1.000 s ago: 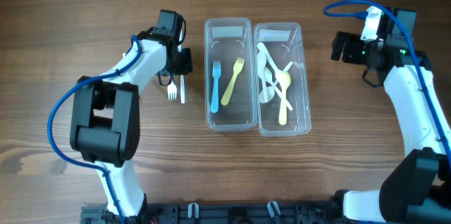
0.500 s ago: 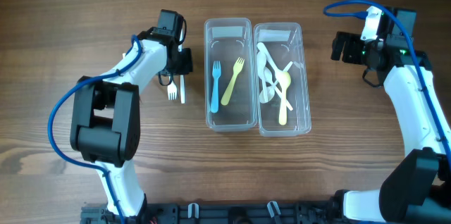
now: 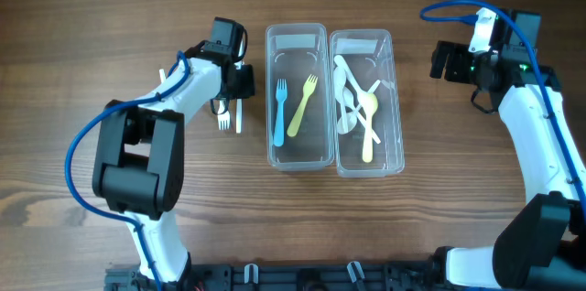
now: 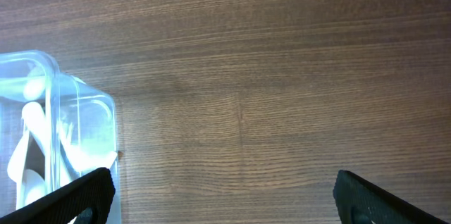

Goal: Pack container

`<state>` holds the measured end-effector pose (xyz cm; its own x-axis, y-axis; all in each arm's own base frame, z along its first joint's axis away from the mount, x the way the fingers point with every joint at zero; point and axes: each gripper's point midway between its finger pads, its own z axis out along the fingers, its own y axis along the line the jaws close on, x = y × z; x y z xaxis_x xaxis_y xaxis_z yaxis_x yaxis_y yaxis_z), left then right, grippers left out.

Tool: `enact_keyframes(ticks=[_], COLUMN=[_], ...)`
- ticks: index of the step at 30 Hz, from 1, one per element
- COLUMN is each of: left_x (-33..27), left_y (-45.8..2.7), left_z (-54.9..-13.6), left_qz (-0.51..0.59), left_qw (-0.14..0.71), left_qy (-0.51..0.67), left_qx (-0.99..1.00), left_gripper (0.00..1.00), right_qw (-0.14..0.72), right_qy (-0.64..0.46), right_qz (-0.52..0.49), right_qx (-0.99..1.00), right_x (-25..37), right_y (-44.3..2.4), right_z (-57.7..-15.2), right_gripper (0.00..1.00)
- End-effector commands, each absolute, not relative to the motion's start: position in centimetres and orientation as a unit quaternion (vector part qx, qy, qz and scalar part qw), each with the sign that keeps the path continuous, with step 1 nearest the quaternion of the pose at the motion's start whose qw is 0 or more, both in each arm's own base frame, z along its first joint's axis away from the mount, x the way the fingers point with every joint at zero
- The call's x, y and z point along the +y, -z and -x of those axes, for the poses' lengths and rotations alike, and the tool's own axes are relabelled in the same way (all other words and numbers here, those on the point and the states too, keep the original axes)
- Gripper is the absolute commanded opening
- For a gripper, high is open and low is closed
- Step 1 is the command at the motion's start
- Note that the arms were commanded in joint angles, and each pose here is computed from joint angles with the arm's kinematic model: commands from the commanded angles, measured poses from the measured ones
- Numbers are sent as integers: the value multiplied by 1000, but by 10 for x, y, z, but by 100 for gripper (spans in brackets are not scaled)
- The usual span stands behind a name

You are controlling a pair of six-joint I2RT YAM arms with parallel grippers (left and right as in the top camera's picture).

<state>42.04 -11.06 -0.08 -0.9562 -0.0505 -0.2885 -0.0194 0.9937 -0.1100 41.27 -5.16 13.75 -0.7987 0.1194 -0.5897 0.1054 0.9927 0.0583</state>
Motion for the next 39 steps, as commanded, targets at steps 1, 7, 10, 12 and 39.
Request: enact_keyframes(ticks=[1,7,10,12,39], left_x=[-110,-105,-105,-107,-246], left_y=[24,9,-19,-41,-164], left_z=[-403,-417,-428,-436,-390], left_qz=[14,18,19,20,-76], left_qw=[116,135,152,168,213], left_qy=[50,36,31,36,215], left_qx=[992,990,988,985,950], left_gripper=[4,4,4,4,29], right_qw=[316,316,316,316,316], right_qy=[-3,-3,-3,-3,-3], right_qz=[-53,-53,-53,-53,-53], right_qx=[947,947,947,947,947], right_x=[-54,-54,-54,-54,-54], right_y=[-141,-141,-141,-141,-141], right_z=[-411,-411,-411,-411,-411], right_gripper=[100,100,100,100,100])
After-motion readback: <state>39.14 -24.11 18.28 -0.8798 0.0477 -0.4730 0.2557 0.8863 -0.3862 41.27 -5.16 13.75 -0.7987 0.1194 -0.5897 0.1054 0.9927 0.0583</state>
